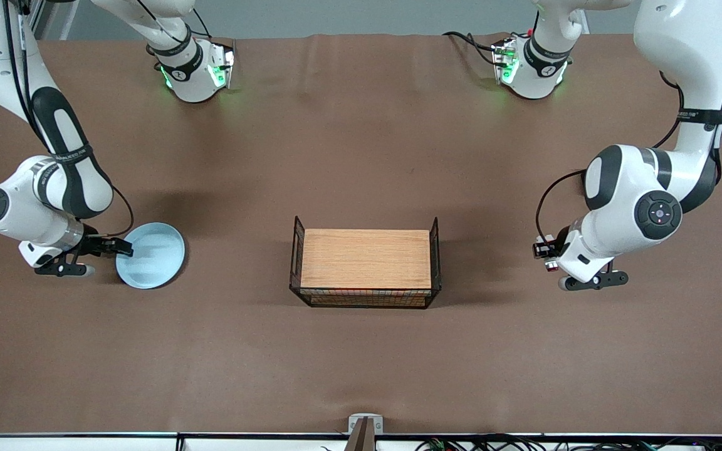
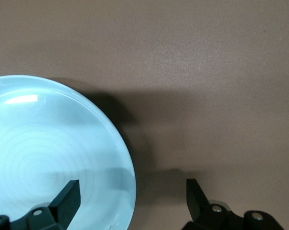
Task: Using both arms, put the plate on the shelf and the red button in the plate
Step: 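Grasp the rim of the light blue plate with the right gripper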
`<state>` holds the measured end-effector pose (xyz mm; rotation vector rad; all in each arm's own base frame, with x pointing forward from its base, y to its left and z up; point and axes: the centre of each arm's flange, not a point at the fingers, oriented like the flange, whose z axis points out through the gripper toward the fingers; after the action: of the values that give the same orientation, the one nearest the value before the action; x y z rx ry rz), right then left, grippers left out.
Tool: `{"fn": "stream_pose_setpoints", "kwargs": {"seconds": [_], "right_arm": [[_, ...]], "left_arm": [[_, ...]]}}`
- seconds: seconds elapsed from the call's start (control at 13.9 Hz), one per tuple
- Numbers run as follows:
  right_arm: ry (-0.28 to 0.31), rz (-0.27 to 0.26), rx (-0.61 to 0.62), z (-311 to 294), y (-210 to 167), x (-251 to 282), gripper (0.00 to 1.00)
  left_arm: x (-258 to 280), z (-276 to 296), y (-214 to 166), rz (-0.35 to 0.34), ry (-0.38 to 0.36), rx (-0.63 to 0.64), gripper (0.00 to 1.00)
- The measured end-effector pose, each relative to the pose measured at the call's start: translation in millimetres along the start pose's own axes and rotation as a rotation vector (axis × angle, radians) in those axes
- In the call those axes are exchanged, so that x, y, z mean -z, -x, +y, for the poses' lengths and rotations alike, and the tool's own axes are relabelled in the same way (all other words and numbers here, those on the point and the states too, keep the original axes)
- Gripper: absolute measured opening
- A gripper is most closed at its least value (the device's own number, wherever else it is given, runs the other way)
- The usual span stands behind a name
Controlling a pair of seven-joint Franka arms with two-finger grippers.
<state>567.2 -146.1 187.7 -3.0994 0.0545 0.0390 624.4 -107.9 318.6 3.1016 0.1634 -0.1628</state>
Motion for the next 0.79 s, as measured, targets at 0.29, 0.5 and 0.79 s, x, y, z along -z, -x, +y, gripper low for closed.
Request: {"fn": "stream_pose_setpoints", "kwargs": {"seconds": [0.29, 0.5, 0.79], "right_arm": [[-0.006, -0.011, 0.001, -2.6, 1.1, -8.7, 0.78], [-0.010, -0.011, 0.001, -5.0, 0.7, -9.3, 0.60], [-0.012, -0.010, -0.001, -5.1, 0.7, -9.2, 0.28]], "left_arm": [[-1.9, -0.2, -0.2, -0.004, -0.001, 0.002, 0.41], [-6.9, -0.6, -0.6, -0.012, -0.002, 0.003, 0.41], [-9.8, -0.6, -0.9, -0.016, -0.003, 0.003, 0.41]]}}
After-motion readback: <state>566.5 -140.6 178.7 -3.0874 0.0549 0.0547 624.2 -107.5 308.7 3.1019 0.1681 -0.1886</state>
